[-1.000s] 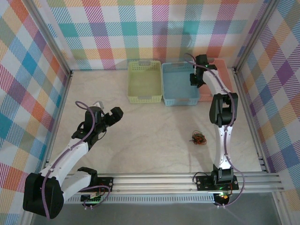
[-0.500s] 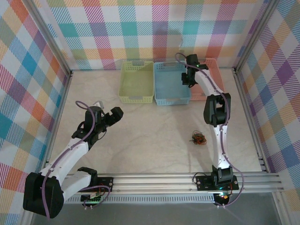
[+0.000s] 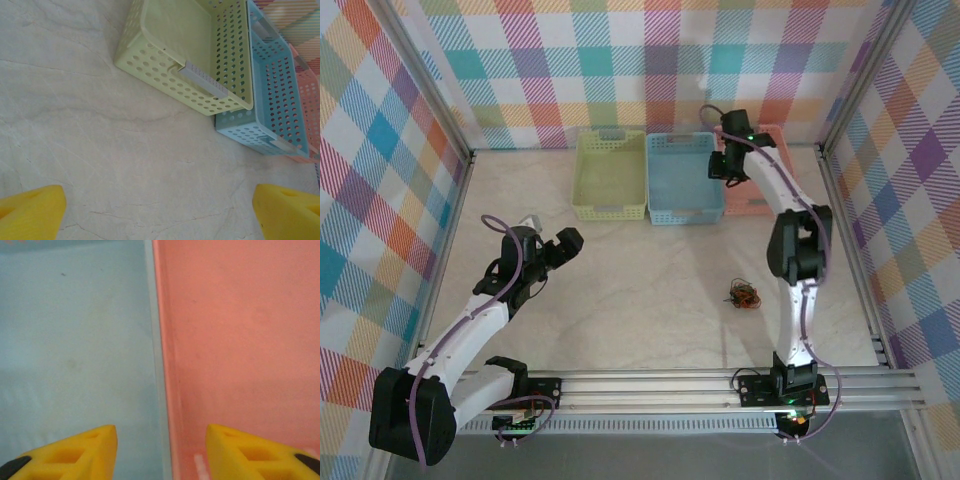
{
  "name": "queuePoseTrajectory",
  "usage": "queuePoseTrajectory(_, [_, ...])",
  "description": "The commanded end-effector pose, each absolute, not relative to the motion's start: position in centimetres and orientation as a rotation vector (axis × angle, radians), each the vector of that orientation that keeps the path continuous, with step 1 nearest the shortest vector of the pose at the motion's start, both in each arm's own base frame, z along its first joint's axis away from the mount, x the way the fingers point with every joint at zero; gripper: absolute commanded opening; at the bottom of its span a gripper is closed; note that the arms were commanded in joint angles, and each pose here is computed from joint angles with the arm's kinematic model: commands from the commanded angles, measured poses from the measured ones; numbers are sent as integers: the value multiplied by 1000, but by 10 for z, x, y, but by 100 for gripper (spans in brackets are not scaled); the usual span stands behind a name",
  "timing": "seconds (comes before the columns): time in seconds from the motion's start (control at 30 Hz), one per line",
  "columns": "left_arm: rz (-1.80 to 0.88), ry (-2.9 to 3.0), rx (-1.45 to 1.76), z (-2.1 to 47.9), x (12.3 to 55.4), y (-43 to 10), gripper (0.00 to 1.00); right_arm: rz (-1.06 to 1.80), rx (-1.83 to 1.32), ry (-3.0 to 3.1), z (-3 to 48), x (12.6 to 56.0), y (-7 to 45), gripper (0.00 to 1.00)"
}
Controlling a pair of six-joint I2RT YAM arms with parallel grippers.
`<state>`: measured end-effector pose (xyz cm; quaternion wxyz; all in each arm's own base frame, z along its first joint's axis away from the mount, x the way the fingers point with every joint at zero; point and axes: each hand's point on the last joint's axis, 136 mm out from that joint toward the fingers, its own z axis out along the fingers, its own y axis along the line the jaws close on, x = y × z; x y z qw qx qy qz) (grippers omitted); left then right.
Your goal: Untangle the cables
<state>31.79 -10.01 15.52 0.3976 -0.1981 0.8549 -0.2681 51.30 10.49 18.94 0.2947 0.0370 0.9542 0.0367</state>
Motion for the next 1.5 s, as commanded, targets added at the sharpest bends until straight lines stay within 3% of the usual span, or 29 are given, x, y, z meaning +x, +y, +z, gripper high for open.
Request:
queuePoseTrajectory(0.0, [-714,2148,-455,170,321,-109,96,200,160,2536,222,461,113,52])
queuePoseTrajectory(0.27, [-701,2144,-452,170,319,-108,96,250,178,2747,181,350,103,58])
queuePoseTrajectory(0.57, [-695,2148,-450,170,320,-108,96,221,195,2948,122,270,91,60])
queuePoseTrajectory(0.9, [-691,2154,-452,169,320,-108,96,145,188,3093,74,232,82,61])
queuePoseTrajectory(1.17, [-689,2151,-449,170,320,-108,96,67,152,3171,46,228,79,57])
queuePoseTrajectory(1.23, [-692,2147,-447,171,320,-108,96,28,150,3179,43,228,77,52])
queuePoseTrajectory(1.47, [-693,2148,-445,172,319,-108,96,-24,139,3203,31,230,77,52])
